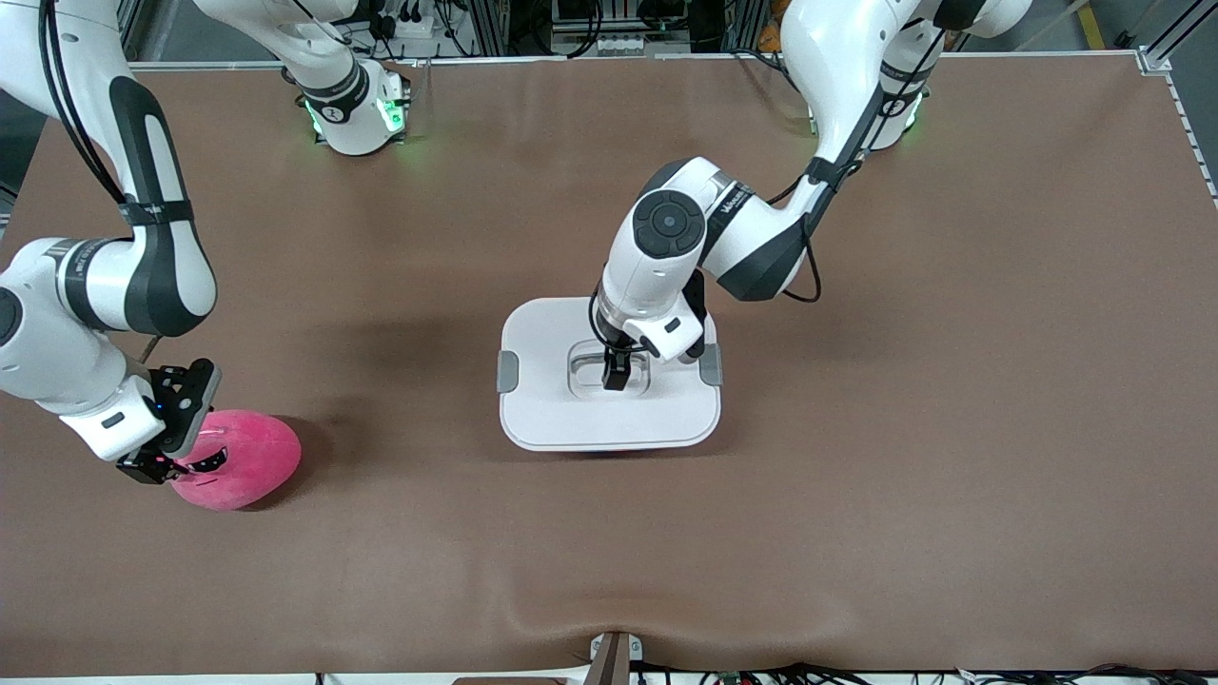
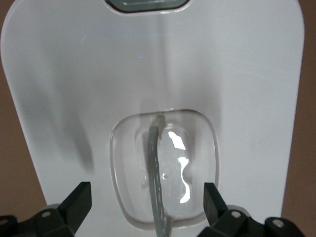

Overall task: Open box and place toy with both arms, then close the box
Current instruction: 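Grasp the lid handle with the left gripper while the right gripper grasps the toy, then lift the pink toy with the right gripper while the left gripper raises the lid, then slide the lid off with the left gripper while the right gripper carries the toy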

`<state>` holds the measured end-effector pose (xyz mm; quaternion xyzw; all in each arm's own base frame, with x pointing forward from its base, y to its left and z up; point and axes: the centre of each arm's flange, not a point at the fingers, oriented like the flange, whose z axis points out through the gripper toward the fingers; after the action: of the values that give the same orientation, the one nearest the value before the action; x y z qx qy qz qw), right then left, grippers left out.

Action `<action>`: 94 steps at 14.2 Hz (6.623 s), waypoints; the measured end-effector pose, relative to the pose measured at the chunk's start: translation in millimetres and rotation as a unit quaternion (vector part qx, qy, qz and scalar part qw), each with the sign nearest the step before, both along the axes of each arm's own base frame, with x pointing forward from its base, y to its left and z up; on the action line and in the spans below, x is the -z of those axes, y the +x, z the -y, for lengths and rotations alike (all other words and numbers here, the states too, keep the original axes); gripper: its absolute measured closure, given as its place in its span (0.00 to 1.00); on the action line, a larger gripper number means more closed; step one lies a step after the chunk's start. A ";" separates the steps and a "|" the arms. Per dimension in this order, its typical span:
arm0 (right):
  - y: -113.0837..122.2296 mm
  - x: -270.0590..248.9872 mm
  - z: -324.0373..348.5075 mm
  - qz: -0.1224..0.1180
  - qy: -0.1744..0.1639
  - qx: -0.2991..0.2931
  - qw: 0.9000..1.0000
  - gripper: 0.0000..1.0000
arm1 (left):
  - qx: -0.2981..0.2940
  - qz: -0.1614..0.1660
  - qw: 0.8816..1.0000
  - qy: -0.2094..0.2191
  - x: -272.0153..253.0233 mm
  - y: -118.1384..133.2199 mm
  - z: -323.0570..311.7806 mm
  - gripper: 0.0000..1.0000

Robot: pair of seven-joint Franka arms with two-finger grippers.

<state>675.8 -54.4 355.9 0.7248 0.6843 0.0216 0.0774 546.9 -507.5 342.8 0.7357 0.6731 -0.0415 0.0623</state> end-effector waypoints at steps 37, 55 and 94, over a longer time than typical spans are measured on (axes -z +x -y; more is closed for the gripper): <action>4.3 -58.1 5.6 -0.035 0.029 0.315 0.948 0.92 | -0.004 -0.013 0.999 0.048 -7.8 -11.2 1.9 0.59; -4.3 -119.6 -61.6 -0.084 0.097 0.562 0.817 0.92 | -0.009 -0.008 0.999 0.044 -15.3 -5.5 -1.4 0.93; -63.0 -161.2 -389.8 -0.107 0.134 0.768 0.617 0.92 | 0.049 -0.045 0.998 -0.004 -144.7 120.2 -358.4 0.93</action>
<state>612.8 335.4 517.1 0.9855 -0.1287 -0.0318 -0.1059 667.1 -149.1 487.5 0.7647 0.6385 -0.0803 0.0334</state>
